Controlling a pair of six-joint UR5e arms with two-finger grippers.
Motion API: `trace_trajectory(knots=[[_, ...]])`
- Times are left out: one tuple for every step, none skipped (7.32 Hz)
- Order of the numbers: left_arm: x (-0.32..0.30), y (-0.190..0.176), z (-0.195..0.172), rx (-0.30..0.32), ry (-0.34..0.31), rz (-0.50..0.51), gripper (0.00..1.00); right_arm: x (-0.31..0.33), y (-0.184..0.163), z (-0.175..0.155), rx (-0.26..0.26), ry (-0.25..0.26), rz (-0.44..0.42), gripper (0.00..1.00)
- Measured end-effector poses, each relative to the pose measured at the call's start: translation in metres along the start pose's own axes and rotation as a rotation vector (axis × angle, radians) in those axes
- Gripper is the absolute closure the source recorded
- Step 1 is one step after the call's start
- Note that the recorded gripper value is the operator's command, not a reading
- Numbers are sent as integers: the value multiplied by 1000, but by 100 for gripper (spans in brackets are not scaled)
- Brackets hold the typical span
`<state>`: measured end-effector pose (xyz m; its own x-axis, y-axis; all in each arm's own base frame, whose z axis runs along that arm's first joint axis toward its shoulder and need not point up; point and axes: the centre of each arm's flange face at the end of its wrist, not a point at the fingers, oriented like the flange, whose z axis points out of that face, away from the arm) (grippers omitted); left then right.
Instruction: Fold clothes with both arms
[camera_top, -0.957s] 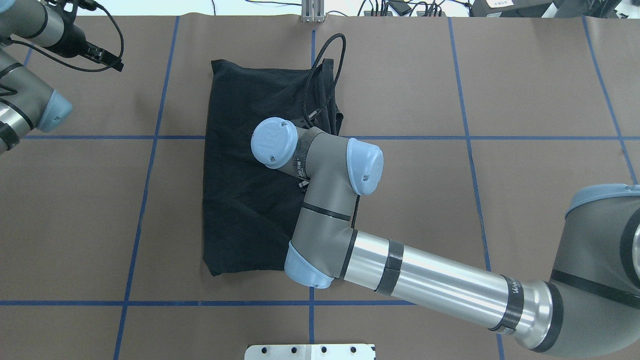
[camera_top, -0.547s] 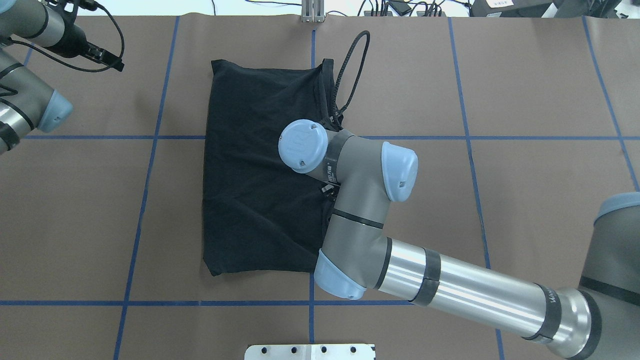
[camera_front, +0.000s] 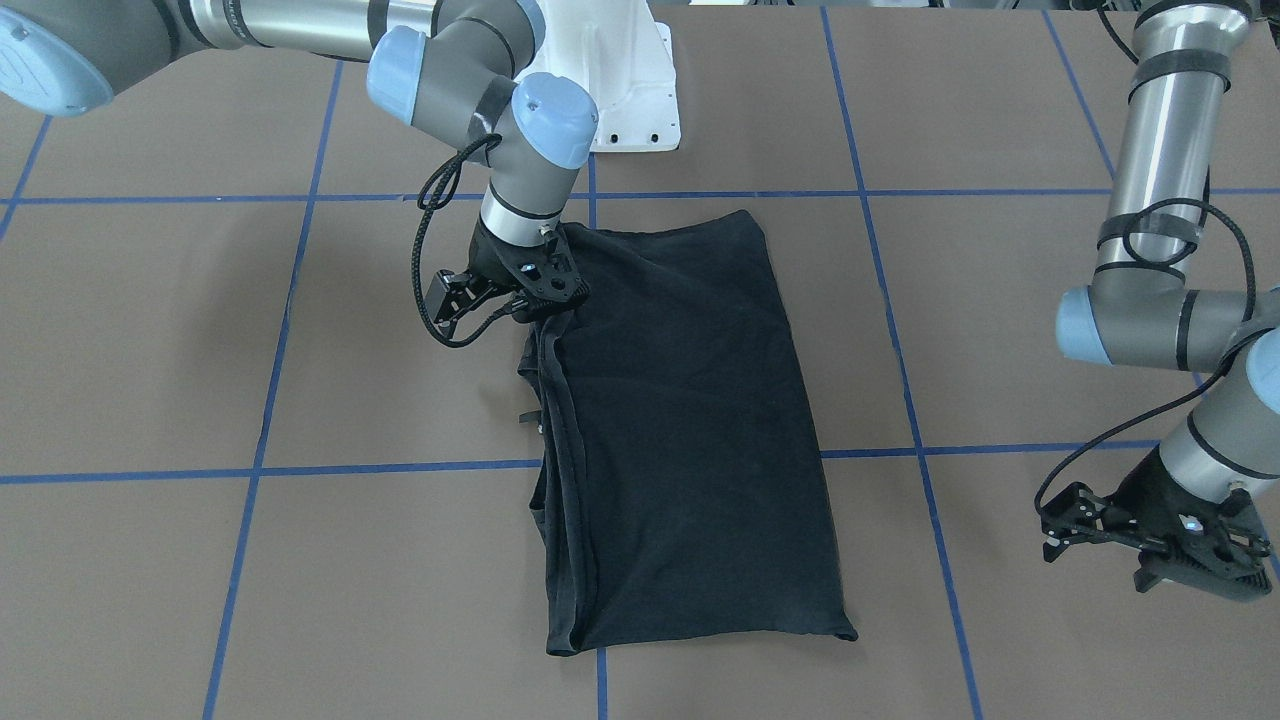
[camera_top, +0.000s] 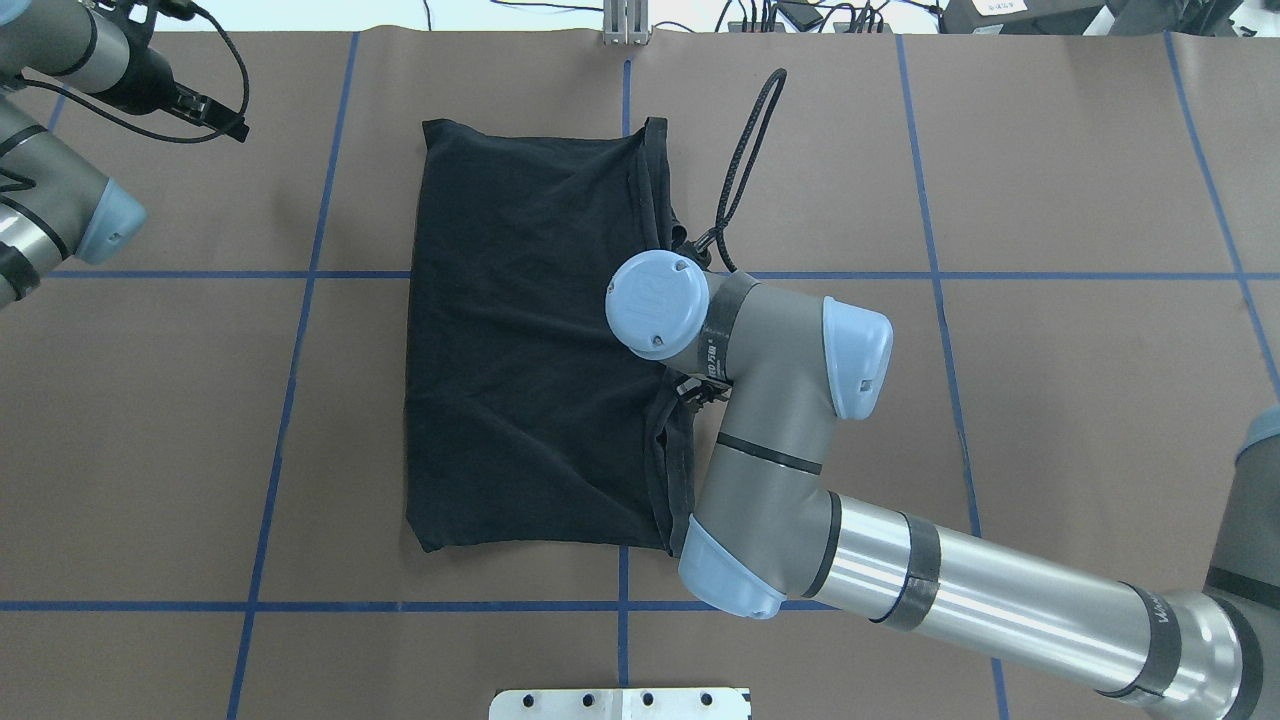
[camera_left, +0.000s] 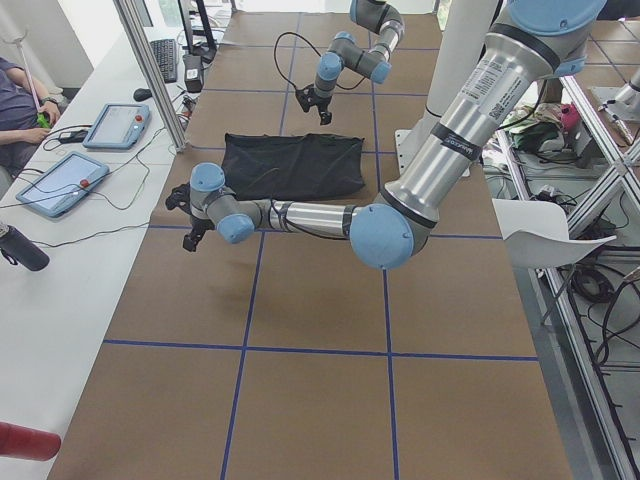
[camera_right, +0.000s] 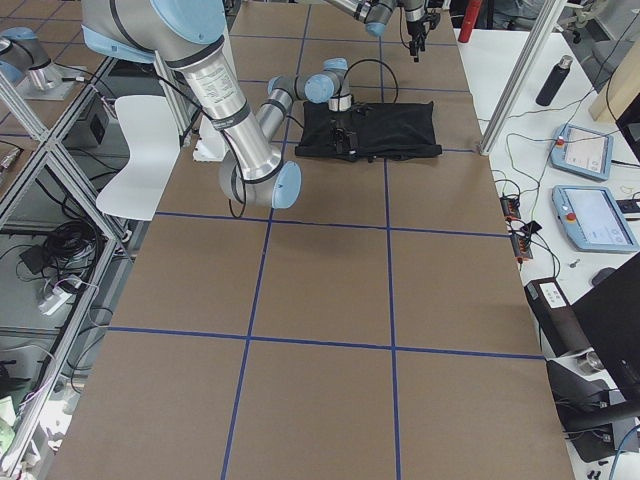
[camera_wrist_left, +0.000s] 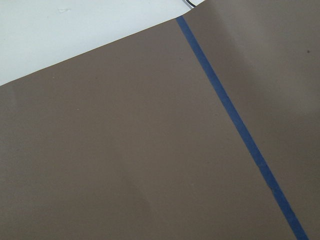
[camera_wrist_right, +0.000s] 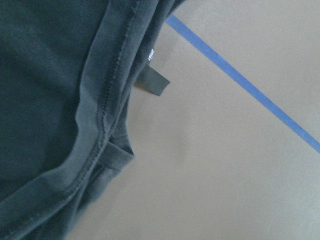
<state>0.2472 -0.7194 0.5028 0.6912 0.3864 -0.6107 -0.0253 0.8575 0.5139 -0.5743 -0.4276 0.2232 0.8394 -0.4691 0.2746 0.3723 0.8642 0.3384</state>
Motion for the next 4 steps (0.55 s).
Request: trace_trajectory(knots=[[0,0,0,1,0,0,0,-10,-12,-1,20,-18,24,2],[0,0,0,1,0,0,0,-23,-27,2,37,-34,47,2],[0,0,0,1,0,0,0,-32,-41,4,47,-43,61,2],[0,0,0,1,0,0,0,-36,-49,4,54,-48,69,2]])
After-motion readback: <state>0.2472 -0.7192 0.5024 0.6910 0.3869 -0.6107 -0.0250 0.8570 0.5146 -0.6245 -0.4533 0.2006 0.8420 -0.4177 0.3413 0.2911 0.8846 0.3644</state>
